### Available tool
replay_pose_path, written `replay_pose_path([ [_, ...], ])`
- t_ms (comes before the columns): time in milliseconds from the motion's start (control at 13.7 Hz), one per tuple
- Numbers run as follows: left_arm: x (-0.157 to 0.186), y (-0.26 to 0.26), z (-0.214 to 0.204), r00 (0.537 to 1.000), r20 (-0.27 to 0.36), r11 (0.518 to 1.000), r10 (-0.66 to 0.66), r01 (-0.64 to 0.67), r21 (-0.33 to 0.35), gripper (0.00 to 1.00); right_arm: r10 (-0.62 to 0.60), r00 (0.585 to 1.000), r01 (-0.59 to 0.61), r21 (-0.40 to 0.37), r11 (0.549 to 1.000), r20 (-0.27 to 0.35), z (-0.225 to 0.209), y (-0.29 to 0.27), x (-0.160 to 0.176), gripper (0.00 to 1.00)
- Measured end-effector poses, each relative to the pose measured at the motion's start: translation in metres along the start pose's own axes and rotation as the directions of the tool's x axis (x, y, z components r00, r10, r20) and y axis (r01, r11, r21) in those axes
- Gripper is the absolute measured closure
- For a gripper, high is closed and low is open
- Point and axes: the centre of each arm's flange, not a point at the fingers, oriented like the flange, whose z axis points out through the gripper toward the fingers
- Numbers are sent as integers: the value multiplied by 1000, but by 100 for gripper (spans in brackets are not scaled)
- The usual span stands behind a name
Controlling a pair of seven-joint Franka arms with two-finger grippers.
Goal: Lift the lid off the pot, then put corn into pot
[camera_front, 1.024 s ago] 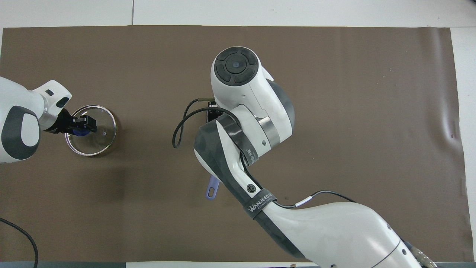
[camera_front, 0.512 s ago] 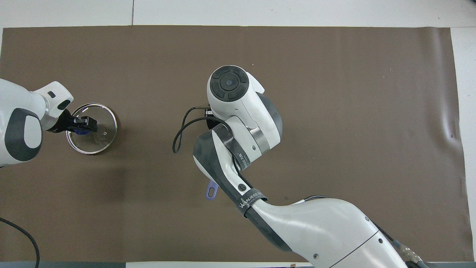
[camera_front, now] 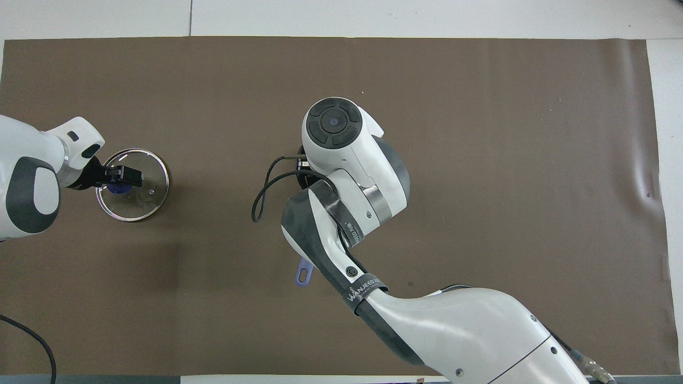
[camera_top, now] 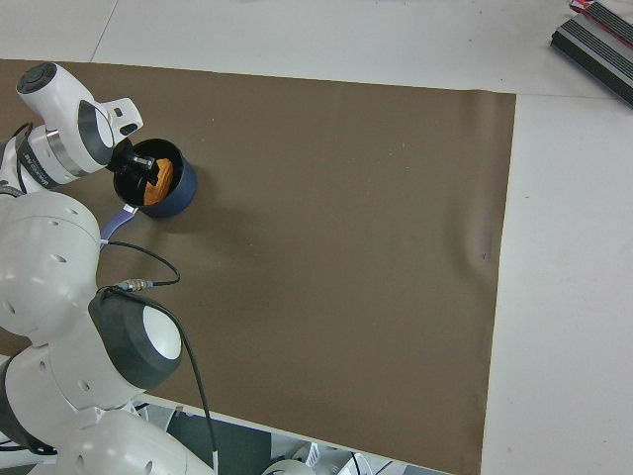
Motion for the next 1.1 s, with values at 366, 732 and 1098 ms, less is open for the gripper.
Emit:
replay_pose_path([
  [366,23,30,-95,1000,-15,1000,5,-5,-5,0,12,998,-15,-38,999,-54,-91,50,32,0],
  [732,3,84,-196,1000,-13,1000,-12,12,-6,0,-41,999,42,-97,994,9,-174,246,75,0],
  [1098,-40,85,-243,1000,4,1000,-13,14,-4,0,-69,996,75,-94,993,62,-251,375,47,0],
])
